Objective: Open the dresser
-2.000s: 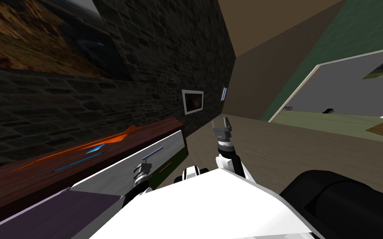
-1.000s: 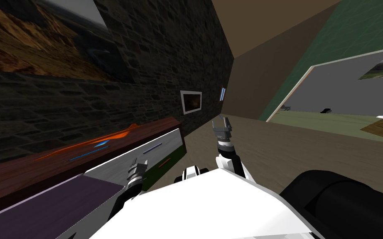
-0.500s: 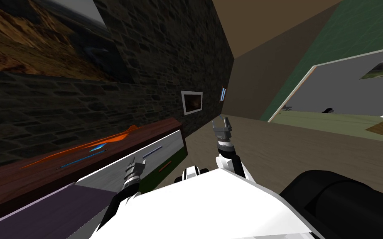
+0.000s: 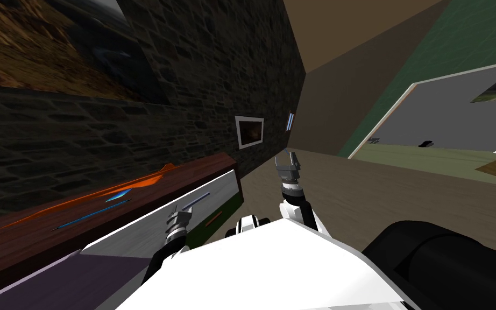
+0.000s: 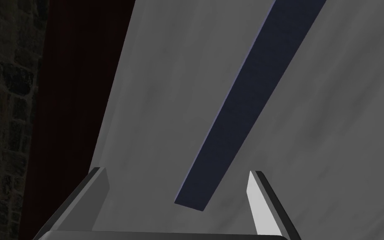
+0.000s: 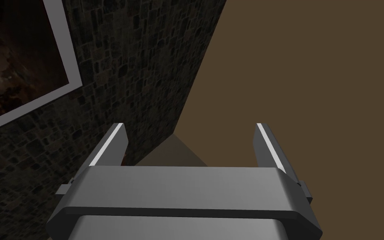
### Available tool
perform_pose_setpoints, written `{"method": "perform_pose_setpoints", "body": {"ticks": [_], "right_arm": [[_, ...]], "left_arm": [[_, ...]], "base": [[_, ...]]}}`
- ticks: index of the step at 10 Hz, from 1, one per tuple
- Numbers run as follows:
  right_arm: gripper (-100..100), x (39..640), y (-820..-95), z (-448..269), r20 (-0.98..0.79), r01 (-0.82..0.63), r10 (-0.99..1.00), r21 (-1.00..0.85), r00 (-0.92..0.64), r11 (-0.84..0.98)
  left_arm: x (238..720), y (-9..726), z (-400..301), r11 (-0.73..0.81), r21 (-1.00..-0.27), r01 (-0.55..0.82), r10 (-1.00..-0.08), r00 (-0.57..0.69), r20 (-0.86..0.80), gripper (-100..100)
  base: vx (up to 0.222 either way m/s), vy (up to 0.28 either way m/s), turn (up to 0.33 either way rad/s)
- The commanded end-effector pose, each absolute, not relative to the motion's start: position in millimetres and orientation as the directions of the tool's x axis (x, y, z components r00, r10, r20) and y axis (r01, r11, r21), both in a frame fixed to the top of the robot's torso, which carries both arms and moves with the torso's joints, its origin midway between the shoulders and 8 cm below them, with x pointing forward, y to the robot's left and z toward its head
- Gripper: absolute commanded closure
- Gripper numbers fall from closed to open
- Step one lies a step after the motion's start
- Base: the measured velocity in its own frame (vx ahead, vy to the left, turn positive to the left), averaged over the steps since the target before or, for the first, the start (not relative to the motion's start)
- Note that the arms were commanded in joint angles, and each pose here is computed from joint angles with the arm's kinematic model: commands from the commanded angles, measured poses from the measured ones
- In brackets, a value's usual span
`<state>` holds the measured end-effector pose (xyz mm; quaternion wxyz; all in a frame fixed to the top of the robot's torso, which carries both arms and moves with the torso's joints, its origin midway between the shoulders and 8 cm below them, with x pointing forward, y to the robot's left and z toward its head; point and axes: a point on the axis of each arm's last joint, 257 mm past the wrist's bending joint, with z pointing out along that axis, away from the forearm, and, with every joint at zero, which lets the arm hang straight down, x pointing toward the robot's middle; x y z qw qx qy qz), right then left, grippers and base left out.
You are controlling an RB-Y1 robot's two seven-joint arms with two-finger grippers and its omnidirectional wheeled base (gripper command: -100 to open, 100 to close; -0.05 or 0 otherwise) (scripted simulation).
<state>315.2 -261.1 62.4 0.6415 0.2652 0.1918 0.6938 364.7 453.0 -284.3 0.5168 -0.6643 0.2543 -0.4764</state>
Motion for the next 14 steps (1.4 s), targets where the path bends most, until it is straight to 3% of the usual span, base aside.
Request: {"method": "perform_pose_setpoints", "body": {"ticks": [1, 14], "right_arm": [[0, 315.2, -261.1, 62.4, 0.122, -0.788, 0.992, 0.606, -0.036, -0.103], [0, 315.2, -261.1, 62.4, 0.122, -0.788, 0.992, 0.606, -0.036, -0.103]], "left_arm": [[361.9, 443.7, -290.3, -0.377, -0.91, 0.171, -0.802, 0.431, 0.413, -100], [426.7, 497.5, -284.3, -0.35, -0.914, 0.207, -0.757, 0.512, 0.405, -100]], "base": [[0.0, 0.0, 0.0], [-0.066, 0.003, -0.08]]}}
